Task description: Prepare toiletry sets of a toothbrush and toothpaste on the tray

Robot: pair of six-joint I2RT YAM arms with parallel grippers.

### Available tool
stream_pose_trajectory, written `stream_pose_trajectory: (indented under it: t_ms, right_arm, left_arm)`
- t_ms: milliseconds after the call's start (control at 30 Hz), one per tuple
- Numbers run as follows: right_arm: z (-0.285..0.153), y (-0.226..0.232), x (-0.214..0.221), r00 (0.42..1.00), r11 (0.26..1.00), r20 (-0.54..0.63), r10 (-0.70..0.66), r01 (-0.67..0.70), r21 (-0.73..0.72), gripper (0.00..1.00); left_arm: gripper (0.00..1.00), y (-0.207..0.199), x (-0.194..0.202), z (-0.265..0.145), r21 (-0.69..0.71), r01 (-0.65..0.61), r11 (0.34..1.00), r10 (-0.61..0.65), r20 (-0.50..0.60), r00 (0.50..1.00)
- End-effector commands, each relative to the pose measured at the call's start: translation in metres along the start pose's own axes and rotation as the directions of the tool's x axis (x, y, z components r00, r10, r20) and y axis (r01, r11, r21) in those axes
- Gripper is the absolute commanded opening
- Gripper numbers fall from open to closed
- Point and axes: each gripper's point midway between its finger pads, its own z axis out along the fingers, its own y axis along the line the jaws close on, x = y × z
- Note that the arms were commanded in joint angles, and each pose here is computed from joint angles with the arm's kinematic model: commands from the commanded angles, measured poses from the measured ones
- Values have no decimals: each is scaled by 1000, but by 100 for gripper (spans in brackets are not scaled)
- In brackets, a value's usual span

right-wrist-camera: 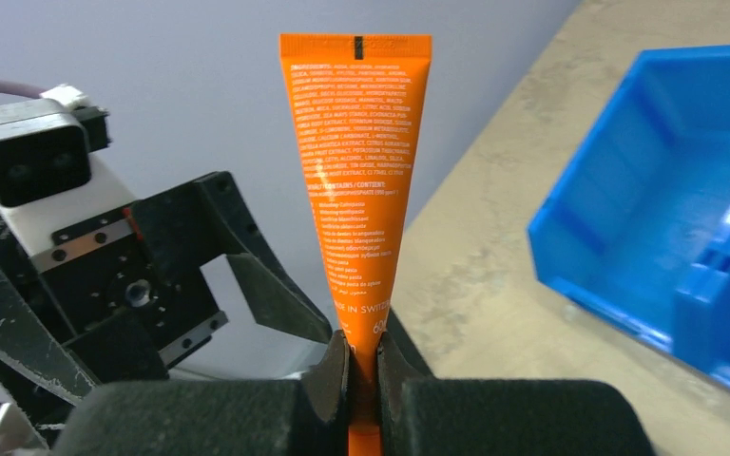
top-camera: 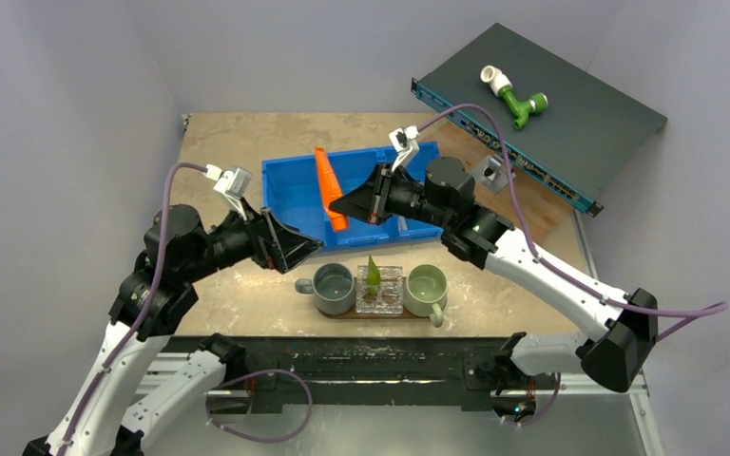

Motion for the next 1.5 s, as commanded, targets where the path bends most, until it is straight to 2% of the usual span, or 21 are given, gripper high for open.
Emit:
stream_pose_trajectory:
  t_ms: [0,400,700,933,1200,1367,1400,1433,1467]
  right_arm:
    - [-13,67,-25,991,968,115,68,-38,-250,4]
    - [-12,106,-23,980,907,124,154,-91,-411,5]
    - [-8,118,-13,980,890,109,164,-100,-445,5]
    - [-2,117,-6,981,895,101,163,-104,-433,5]
    - [3,114,-2,981,905,109,158,-100,-414,5]
    - [4,111,-3,980,912,123,156,-95,-399,5]
    - [4,111,-4,980,913,128,154,-92,-397,5]
    - [3,111,-4,979,914,132,153,-90,-395,5]
    - [3,110,-5,979,915,134,151,-88,-393,5]
  left_arm:
    - [100,-33,-19,-3,145,34,989,-43,56,997]
    - [99,-50,-16,5,268,168,949,-175,3,985]
    - [90,-58,-18,10,319,215,923,-221,-17,975]
    - [73,-62,-22,11,344,228,911,-234,-25,972]
    - [41,-66,-23,10,359,226,905,-230,-32,973]
    - [28,-67,-22,9,363,225,904,-228,-35,973]
    - [23,-67,-21,9,365,224,904,-226,-37,973]
    - [14,-68,-21,8,366,222,904,-223,-39,974]
    - [1,-68,-21,8,368,221,903,-222,-41,974]
